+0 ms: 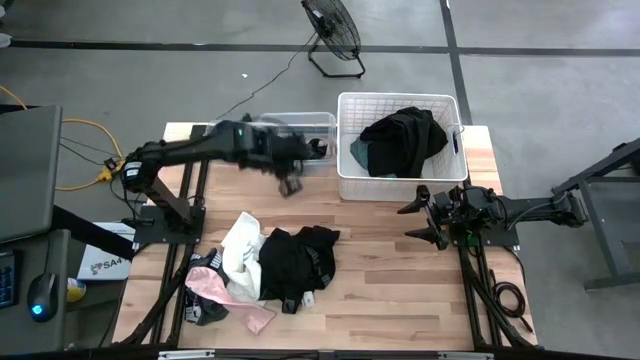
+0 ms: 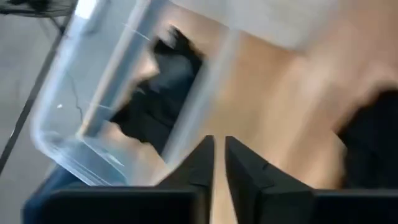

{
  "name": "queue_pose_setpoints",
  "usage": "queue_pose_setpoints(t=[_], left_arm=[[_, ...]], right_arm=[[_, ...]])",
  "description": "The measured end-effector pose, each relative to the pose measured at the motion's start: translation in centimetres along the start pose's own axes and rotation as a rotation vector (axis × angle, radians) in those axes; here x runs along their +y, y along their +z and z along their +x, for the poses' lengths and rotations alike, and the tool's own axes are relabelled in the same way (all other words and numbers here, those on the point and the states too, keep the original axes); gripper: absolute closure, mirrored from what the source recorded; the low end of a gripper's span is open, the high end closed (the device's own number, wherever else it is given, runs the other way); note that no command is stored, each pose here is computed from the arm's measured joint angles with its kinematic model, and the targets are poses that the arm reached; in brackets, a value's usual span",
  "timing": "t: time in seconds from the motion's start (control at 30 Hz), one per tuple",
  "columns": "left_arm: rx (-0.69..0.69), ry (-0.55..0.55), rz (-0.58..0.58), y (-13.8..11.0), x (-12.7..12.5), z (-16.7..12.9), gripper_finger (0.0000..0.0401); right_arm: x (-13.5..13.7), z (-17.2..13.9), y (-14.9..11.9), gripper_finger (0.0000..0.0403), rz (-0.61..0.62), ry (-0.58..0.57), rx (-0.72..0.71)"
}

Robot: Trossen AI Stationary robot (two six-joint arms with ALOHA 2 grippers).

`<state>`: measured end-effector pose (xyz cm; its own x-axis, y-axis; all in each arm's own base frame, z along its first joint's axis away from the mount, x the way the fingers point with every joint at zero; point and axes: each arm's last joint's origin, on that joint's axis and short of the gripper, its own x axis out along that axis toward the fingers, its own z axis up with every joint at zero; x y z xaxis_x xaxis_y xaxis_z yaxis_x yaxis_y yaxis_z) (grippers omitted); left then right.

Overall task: Pick & Place Cloths
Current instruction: Put the bottom black boxer into the right transparent bin

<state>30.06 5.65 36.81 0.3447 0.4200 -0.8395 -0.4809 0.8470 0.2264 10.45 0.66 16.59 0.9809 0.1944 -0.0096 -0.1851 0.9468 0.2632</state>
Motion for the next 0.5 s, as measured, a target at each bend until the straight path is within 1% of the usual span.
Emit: queue_pose_setpoints(t=[0.1,0.2,0.27,0.33,0.5], left_arm=[[-0.003,-0.044,0.046,-0.9,-2.7,-1.3,0.0397],[-0.018,-0.082,0.103,-2.0,-5.5,-2.2,0.0392],[-0.004,-0.099,0.137,-3.1,-7.0,-2.3,0.0390],[0.012,-0.112,0.145,-4.2,-8.4,-2.3,0.0389],[0.033,-0.139,0.131,-6.9,-11.0,-2.2,0.0389]], right_arm=[[0.0,0.0,0.0,0.0085,0.000,0.000,0.000],[0.0,0.0,0.0,0.0085,0.000,0.000,0.001],[0.0,0.0,0.0,0.0085,0.000,0.000,0.000],[0.0,0.0,0.0,0.0085,0.000,0.000,0.000],[0.0,0.0,0.0,0.0085,0.000,0.000,0.000]])
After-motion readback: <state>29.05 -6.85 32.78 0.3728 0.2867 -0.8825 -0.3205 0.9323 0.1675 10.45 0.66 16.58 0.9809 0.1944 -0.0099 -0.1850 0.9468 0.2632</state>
